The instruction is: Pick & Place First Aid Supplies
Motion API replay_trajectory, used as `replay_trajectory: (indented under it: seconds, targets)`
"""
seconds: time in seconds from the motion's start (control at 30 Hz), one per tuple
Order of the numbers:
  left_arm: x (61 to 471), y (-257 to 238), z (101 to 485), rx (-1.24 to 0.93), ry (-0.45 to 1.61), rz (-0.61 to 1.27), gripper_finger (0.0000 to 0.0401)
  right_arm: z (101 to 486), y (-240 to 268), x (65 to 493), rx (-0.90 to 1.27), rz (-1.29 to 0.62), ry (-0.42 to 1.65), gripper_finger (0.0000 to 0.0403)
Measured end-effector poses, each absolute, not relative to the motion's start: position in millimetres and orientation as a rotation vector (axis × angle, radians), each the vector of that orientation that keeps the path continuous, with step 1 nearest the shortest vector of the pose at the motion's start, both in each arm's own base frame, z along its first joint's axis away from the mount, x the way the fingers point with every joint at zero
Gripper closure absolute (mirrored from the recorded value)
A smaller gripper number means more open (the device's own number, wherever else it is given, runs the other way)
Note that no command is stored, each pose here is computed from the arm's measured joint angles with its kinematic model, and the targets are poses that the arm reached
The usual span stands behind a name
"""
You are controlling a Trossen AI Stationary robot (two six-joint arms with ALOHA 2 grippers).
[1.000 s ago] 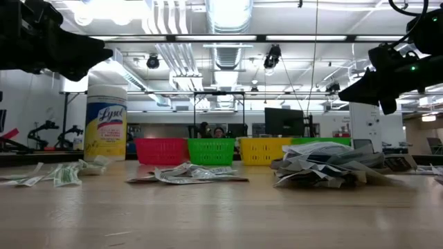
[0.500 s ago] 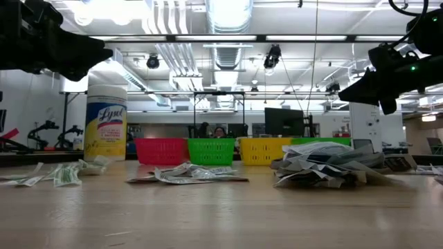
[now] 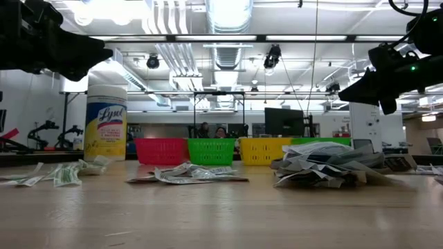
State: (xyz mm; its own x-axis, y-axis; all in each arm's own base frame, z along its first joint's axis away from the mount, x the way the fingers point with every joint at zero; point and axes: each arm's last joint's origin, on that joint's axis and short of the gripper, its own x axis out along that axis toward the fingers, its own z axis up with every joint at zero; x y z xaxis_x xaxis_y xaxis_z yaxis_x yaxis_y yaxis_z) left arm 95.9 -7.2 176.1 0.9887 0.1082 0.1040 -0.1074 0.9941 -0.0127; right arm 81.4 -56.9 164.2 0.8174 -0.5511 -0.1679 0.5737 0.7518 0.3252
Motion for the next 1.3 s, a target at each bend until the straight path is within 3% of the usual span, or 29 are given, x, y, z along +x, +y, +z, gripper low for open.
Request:
replay_trajectory:
  seconds: [0.2,0.43,0.87,1.17,1.3]
  targets:
    - [95.8,-7.2,176.2,-0.007,-0.105,0.108,0.0243,164.1,-57.0,81.3,0.369,-0.615,0.065,0.0335]
    - [95.9,-7.2,176.1,-0.007,-0.105,0.108,0.0243,164.2,-57.0,81.3,0.209,-0.606,0.115,0.0335]
    - [95.8,-7.2,176.1,-0.008,-0.105,0.108,0.0243,164.1,-57.0,81.3,0.206,-0.606,0.115,0.0335]
    - [95.8,-7.2,176.2,-0.007,-0.105,0.108,0.0243,164.7,-57.0,81.4,0.599,-0.621,-0.014,0.0335]
    - [95.9,-7.2,176.1,0.004,-0.104,0.109,0.0243,164.5,-57.0,81.5,0.665,-0.623,-0.034,0.0335]
